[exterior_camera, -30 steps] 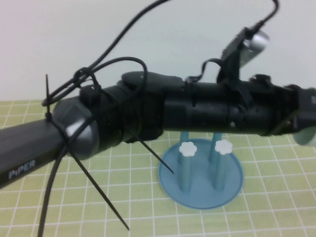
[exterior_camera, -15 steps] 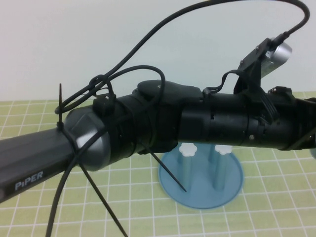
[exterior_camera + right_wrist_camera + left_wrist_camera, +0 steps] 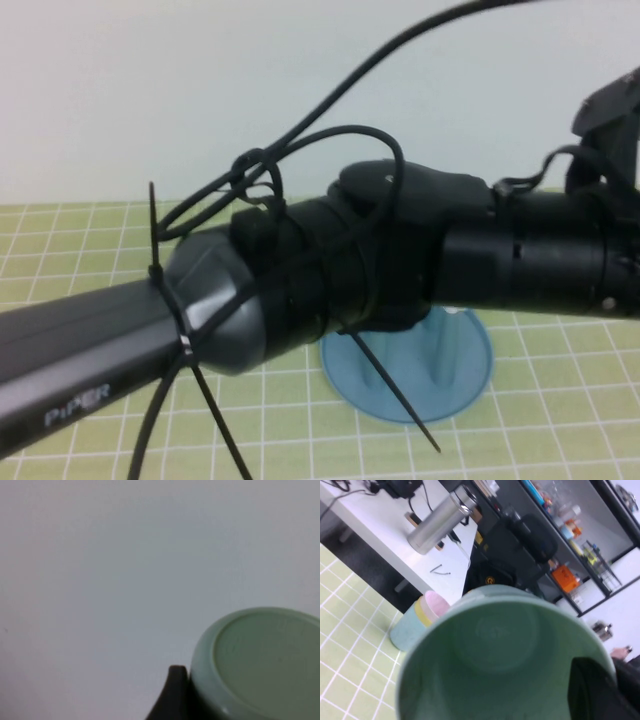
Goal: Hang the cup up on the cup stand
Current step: Adjust the cup with two arms
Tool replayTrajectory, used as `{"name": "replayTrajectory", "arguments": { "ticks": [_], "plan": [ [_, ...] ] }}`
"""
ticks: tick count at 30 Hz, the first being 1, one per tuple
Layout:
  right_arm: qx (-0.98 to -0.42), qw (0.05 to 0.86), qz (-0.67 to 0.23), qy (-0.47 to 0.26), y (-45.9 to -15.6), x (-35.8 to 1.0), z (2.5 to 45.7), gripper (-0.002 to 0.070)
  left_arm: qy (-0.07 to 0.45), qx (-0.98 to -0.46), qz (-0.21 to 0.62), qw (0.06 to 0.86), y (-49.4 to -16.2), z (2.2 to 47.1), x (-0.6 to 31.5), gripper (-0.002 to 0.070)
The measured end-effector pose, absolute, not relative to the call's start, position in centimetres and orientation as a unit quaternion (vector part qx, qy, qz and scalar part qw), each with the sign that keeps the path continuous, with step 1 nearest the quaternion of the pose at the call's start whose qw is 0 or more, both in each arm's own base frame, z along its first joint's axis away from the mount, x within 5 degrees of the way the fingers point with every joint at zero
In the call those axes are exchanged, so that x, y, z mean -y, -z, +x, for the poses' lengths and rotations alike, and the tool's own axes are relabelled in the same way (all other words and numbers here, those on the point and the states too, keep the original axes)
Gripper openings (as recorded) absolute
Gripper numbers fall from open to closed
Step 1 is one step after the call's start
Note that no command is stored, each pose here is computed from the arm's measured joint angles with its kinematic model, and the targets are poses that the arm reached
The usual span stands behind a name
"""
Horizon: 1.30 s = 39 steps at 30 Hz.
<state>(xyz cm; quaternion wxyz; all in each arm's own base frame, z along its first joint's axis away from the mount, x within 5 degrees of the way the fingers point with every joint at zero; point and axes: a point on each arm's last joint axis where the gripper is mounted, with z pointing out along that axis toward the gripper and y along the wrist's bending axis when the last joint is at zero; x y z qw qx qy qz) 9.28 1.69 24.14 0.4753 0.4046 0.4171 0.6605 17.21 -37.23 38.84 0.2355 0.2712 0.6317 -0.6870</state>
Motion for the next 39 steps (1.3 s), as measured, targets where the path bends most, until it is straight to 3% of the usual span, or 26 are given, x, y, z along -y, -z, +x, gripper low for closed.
{"name": "replayTrajectory", "arguments": {
  "ticks": [7, 14, 21, 24, 29, 31, 39],
  "plan": [
    [-0.407, 0.486, 0.394, -0.665, -24.4, -1.6, 9.2, 0.0691, 0.684, -0.633, 0.273, 0.236, -38.7, 16.8, 37.6, 0.0000],
    [-0.408, 0.500, 0.388, -0.658, -24.5, -1.5, 9.2, 0.0607, 0.684, -0.633, 0.274, 0.236, -38.7, 16.8, 37.6, 0.0000],
    [-0.412, 0.514, 0.380, -0.649, -24.6, -1.5, 9.1, 0.0594, 0.685, -0.631, 0.278, 0.237, -38.7, 16.7, 37.6, 0.0004],
    [-0.411, 0.522, 0.373, -0.647, -24.7, -1.5, 9.1, 0.0594, 0.682, -0.622, 0.298, 0.244, -38.7, 16.5, 37.5, 0.0069],
    [-0.401, 0.549, 0.350, -0.645, -25.1, -1.4, 8.9, 0.0593, 0.671, -0.621, 0.317, 0.250, -38.6, 16.4, 37.5, 0.0315],
    [-0.399, 0.555, 0.345, -0.643, -25.2, -1.4, 8.9, 0.0593, 0.671, -0.620, 0.322, 0.249, -38.6, 16.5, 37.3, 0.0377],
    [-0.403, 0.592, 0.337, -0.611, -25.2, -1.0, 8.9, 0.0593, 0.701, -0.596, 0.338, 0.196, -38.9, 18.8, 34.7, 0.0370]
  ]
}}
